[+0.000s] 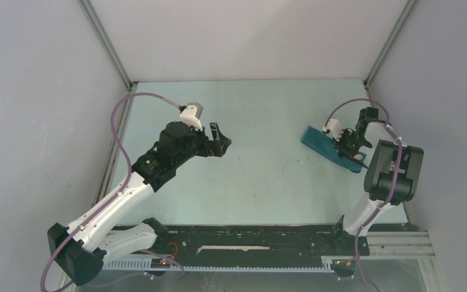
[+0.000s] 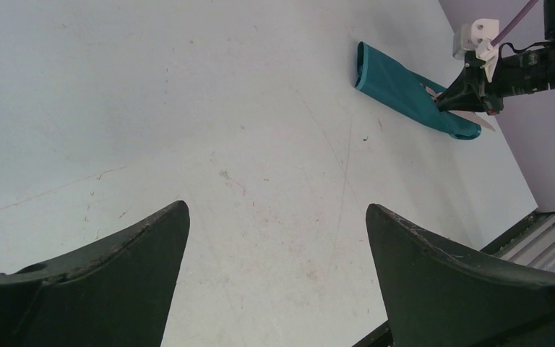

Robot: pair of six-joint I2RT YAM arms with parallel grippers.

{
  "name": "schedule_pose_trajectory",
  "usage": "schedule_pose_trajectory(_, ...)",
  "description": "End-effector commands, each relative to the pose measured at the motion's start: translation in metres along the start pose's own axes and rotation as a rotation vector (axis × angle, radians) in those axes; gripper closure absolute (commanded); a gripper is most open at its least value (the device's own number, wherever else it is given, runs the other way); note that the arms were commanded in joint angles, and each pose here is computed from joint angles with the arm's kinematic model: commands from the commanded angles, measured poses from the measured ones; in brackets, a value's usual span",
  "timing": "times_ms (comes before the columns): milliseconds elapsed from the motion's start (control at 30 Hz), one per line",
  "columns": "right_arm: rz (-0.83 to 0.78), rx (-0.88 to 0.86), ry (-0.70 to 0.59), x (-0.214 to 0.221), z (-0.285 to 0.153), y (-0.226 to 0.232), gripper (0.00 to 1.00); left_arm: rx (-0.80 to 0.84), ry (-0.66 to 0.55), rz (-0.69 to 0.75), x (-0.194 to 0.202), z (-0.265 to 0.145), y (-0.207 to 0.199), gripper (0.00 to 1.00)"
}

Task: Fold the napkin into a case and place the utensils inside
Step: Insert the knife into the folded napkin.

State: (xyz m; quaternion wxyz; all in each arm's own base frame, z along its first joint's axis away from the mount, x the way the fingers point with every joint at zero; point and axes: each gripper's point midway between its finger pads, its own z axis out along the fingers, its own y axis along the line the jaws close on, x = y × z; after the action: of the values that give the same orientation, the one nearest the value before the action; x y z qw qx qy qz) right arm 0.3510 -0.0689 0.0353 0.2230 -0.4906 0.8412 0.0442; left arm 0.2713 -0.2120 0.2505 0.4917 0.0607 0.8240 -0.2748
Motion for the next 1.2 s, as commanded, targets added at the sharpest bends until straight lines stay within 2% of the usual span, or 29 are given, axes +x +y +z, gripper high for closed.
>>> schedule_pose_trajectory(0, -0.011, 0.003, -0.038, -0.013, 0.001, -0.006, 1.0, 0.013, -0.027, -0.018, -0.005, 0.003, -0.001, 0.0)
schedule_pose_trajectory(1167, 0.02, -0.033, -0.061, -0.035, 0.022, -0.009, 0.99, 0.015, -0.031, -0.041, -0.006, 0.005, 0.003, 0.0)
